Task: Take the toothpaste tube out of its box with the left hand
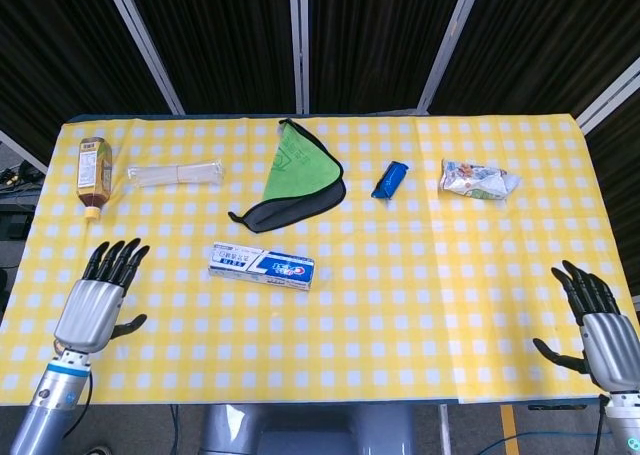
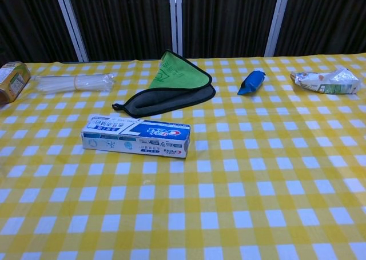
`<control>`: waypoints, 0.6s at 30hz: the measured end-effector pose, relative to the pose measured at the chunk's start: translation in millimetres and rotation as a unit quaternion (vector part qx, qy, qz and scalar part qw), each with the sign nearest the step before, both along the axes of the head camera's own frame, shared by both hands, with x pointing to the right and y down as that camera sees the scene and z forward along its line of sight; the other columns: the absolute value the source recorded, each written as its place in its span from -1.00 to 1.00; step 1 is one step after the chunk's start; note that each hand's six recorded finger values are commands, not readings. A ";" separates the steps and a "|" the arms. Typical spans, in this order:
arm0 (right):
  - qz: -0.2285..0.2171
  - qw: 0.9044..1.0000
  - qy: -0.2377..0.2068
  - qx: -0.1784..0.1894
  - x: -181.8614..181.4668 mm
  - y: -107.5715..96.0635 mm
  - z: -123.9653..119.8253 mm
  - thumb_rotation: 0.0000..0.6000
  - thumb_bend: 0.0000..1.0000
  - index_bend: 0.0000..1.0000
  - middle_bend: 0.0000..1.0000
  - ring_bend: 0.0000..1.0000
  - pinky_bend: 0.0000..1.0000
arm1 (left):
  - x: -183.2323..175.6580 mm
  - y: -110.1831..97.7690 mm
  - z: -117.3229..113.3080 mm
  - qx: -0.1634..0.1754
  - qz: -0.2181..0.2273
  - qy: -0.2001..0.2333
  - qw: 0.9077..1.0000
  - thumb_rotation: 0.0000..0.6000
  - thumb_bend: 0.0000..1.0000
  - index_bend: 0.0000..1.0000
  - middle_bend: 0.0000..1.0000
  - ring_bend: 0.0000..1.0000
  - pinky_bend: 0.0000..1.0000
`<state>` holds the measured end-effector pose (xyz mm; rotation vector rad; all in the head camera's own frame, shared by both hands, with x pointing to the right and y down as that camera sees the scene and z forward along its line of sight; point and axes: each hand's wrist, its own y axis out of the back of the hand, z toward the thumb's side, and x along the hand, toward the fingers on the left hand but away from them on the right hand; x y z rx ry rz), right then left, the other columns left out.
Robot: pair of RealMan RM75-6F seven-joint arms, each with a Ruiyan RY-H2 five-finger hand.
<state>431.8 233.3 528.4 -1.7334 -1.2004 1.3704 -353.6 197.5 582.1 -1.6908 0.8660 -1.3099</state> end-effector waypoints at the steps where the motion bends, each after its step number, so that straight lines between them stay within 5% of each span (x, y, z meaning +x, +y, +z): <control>1: 0.001 1.000 -0.002 -0.001 0.4 0.0 -0.3 1.00 -0.84 -1.00 -1.00 -1.00 -1.00 | 4.9 -3.7 1.8 -0.005 0.005 0.002 1.000 1.00 -1.00 -1.00 -1.00 -1.00 -0.95; 18: 0.028 0.999 -0.035 -0.007 14.7 -6.5 -6.1 1.00 -0.84 -1.00 -1.00 -1.00 -1.00 | 108.0 -76.1 59.7 -0.123 0.068 -0.028 0.990 1.00 -1.00 -0.89 -1.00 -1.00 -0.80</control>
